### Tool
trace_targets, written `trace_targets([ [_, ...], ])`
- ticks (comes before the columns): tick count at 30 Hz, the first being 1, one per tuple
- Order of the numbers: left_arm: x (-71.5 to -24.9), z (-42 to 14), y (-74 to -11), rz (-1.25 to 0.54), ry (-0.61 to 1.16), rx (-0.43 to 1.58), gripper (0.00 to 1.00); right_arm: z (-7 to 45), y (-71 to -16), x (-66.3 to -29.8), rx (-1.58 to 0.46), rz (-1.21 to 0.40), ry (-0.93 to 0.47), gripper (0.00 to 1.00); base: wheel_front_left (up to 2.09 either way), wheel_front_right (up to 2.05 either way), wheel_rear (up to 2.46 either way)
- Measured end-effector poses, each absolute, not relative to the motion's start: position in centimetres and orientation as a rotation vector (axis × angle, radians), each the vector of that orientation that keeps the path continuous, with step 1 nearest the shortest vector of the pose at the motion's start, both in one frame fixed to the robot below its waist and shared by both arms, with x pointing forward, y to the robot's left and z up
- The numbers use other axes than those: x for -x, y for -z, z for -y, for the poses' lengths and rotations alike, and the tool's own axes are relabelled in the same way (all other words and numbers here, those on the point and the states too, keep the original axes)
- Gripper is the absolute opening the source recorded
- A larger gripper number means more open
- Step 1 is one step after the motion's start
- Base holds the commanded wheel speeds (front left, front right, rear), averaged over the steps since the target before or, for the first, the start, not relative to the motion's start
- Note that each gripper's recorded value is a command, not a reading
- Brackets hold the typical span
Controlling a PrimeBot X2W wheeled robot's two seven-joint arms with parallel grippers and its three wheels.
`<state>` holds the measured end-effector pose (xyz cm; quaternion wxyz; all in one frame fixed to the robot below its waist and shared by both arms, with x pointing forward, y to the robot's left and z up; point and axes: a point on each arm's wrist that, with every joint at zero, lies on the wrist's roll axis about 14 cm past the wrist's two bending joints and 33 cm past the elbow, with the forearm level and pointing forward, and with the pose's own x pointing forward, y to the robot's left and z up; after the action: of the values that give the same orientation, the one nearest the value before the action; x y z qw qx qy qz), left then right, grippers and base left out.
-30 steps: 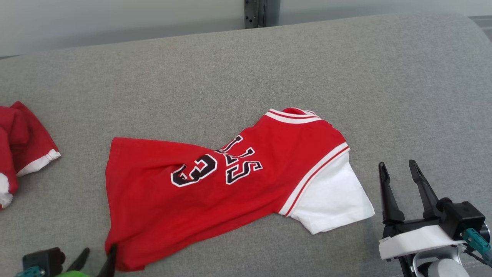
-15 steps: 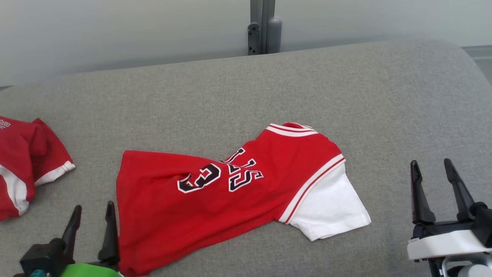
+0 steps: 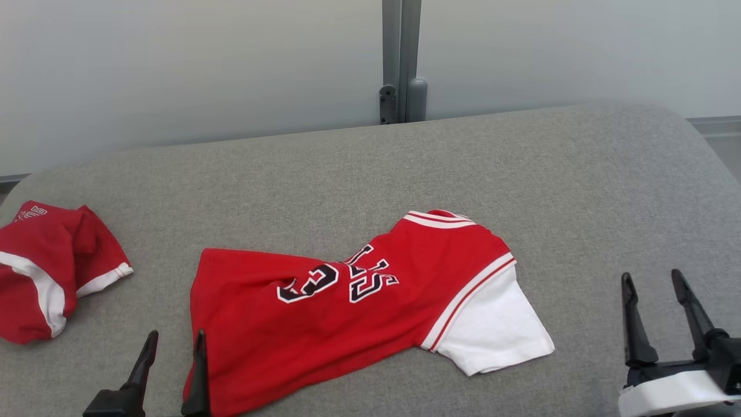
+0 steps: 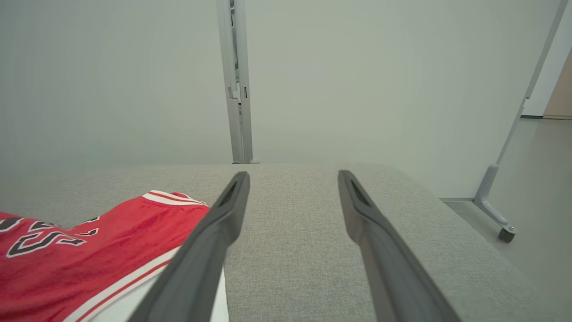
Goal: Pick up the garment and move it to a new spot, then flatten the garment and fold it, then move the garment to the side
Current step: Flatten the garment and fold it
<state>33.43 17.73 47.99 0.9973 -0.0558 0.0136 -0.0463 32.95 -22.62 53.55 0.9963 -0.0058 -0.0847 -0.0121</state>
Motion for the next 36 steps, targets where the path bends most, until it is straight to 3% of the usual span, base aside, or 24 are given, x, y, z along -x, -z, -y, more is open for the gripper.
trace_targets([
  [23,-33.5,-19.8,-47.6,-0.009,0.014,0.115,1.0,18.7,-50.0,-33.7,-0.046,0.064,-0.061,1.0,0.0,0.0,0.0],
  [28,-33.9,-20.5,-47.1,-0.024,-0.006,0.12,1.0,18.5,-52.9,-34.7,-0.054,0.153,-0.081,1.0,0.0,0.0,0.0],
  [32,-34.0,-20.4,-45.2,-0.119,0.011,0.107,1.0,18.8,-54.3,-35.3,0.004,0.187,-0.128,1.0,0.0,0.0,0.0],
  [36,-33.7,-20.1,-42.4,-0.316,0.023,0.124,1.0,19.3,-50.7,-35.3,0.064,0.018,-0.172,1.0,0.0,0.0,0.0],
])
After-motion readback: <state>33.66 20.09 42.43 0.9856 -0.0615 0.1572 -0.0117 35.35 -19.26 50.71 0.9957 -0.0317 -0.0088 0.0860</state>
